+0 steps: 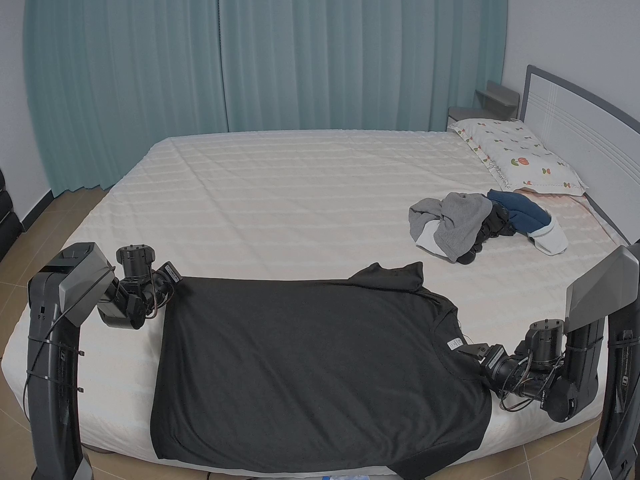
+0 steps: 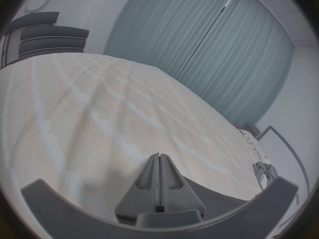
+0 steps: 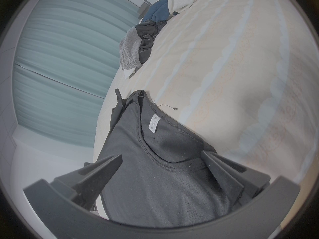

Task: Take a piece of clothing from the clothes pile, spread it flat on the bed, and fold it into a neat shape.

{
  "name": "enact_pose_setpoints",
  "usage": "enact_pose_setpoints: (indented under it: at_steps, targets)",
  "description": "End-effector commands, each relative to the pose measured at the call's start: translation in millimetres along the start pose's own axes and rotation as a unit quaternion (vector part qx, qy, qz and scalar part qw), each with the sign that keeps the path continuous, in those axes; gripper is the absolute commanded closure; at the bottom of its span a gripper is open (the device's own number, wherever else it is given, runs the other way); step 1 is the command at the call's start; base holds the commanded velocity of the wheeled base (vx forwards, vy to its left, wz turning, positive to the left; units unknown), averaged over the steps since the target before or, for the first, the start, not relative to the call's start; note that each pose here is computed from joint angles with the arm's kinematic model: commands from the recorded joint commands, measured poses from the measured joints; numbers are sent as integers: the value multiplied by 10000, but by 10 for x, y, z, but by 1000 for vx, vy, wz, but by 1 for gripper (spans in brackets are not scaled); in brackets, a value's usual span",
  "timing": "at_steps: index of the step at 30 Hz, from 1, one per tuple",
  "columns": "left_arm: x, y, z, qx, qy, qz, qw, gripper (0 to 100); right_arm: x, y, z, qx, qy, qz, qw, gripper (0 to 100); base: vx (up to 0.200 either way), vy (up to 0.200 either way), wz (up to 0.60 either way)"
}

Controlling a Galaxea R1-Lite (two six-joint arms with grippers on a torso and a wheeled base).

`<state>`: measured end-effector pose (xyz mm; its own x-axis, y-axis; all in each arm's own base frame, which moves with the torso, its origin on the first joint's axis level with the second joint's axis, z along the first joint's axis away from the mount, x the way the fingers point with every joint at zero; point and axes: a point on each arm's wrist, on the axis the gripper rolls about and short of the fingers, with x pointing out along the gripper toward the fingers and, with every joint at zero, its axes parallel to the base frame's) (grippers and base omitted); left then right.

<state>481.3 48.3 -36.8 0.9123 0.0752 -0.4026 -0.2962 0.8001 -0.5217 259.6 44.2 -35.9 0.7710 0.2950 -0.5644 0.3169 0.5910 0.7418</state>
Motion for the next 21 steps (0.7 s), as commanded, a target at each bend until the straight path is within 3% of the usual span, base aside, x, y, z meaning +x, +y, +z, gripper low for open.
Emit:
enact_pose_setpoints:
  at_steps: [1, 2, 9, 11, 15, 21]
  targets:
    - [1, 2, -12, -33, 27, 13, 10000, 100, 24, 29, 55, 3, -129, 118, 9998, 0, 0, 0, 0]
    - [1, 3, -14, -64, 33, 17, 10000, 0, 23, 48, 72, -3, -168, 166, 9997, 0, 0, 0, 0]
    - [-33, -13, -31, -300, 74, 13, 9995, 0, 13, 376, 108, -316, -348, 760, 9960, 0, 0, 0, 0]
    - [-63, 4, -30, -560, 102, 54, 9984, 0, 99, 549, 68, -609, -280, 925, 9935, 0, 0, 0, 0]
    - [-142, -23, 4, -821, 126, 38, 9965, 0, 223, 743, 179, -1329, -175, 669, 9887, 0, 0, 0, 0]
    - [-174, -2, -29, -823, 207, 84, 9964, 0, 631, 947, 442, -1607, -428, 249, 9858, 0, 0, 0, 0]
